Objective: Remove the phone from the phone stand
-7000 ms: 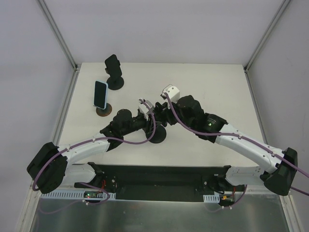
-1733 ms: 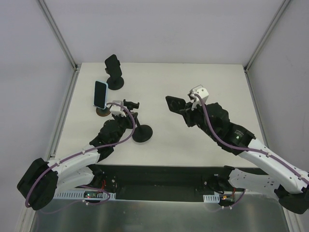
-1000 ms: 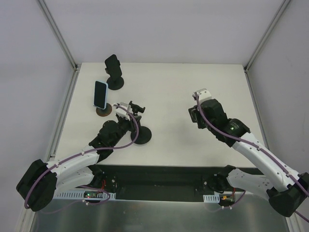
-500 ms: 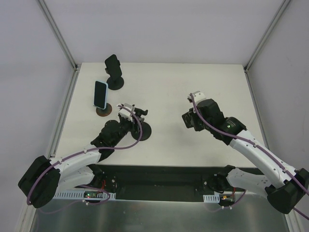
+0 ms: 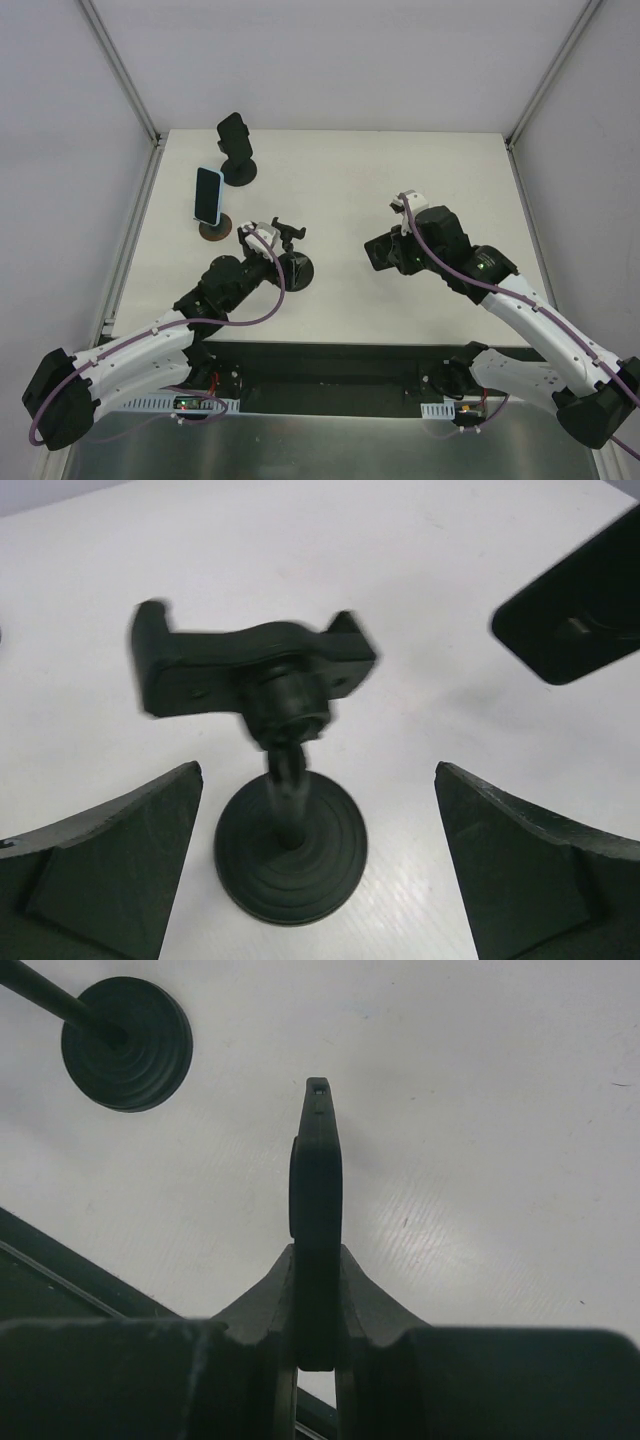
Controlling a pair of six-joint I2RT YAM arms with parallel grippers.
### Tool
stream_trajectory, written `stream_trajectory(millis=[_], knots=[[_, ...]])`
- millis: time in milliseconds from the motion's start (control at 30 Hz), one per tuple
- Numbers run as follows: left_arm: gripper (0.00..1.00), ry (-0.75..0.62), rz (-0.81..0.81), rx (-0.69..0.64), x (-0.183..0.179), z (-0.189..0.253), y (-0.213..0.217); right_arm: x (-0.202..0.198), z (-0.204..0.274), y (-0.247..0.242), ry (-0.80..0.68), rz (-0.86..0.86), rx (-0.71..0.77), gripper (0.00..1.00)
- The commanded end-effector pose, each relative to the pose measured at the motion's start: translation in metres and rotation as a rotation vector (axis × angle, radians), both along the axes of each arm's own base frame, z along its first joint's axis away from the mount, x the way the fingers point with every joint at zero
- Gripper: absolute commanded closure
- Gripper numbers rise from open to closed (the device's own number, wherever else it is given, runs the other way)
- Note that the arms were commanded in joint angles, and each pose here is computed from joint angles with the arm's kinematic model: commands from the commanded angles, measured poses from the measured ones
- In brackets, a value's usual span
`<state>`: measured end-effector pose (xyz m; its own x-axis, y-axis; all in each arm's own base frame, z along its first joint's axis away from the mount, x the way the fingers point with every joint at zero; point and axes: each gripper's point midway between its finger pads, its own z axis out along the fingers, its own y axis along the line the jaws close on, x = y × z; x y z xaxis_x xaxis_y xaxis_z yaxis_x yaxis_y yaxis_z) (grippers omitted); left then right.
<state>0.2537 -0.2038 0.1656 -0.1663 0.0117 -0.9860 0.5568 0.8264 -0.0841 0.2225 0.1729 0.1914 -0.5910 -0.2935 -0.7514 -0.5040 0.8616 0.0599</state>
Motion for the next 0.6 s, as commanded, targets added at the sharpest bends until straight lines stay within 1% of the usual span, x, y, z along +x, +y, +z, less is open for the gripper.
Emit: stream_trajectory(millis=[0,67,233,267,300,333,367,433,467,567], knots=[[0.01,-0.091,-0.062,0.08,-0.017,0.033,-0.014,-0.001,0.042,0.019,-0.042,-0.002,0.183,0.99],[0.01,-0.118,-0.101,0.11,-0.029,0.043,-0.025,-0.007,0.045,0.026,-0.013,0.017,0.222,0.99],[0.01,-0.19,-0.15,0.133,-0.044,0.071,-0.046,-0.015,0.058,0.039,0.048,0.012,0.326,0.99],[0.01,-0.201,-0.175,0.17,-0.049,0.069,-0.055,-0.016,0.06,0.041,0.055,0.012,0.341,0.99],[0.01,-0.221,-0.185,0.17,-0.05,0.079,-0.062,-0.018,0.062,0.044,0.066,0.019,0.362,0.99],[0.01,-0.23,-0.191,0.187,-0.05,0.08,-0.067,-0.018,0.066,0.047,0.073,0.012,0.39,0.99],[0.01,-0.24,-0.21,0.241,-0.052,0.073,-0.078,-0.019,0.067,0.049,0.08,0.011,0.405,0.99],[0.01,-0.267,-0.214,0.249,-0.052,0.082,-0.091,-0.019,0.073,0.054,0.093,0.005,0.449,0.99],[0.01,-0.267,-0.224,0.29,-0.051,0.072,-0.1,-0.02,0.074,0.055,0.098,0.005,0.463,0.99],[0.01,-0.284,-0.242,0.307,-0.051,0.07,-0.12,-0.021,0.08,0.061,0.107,0.008,0.506,0.99]])
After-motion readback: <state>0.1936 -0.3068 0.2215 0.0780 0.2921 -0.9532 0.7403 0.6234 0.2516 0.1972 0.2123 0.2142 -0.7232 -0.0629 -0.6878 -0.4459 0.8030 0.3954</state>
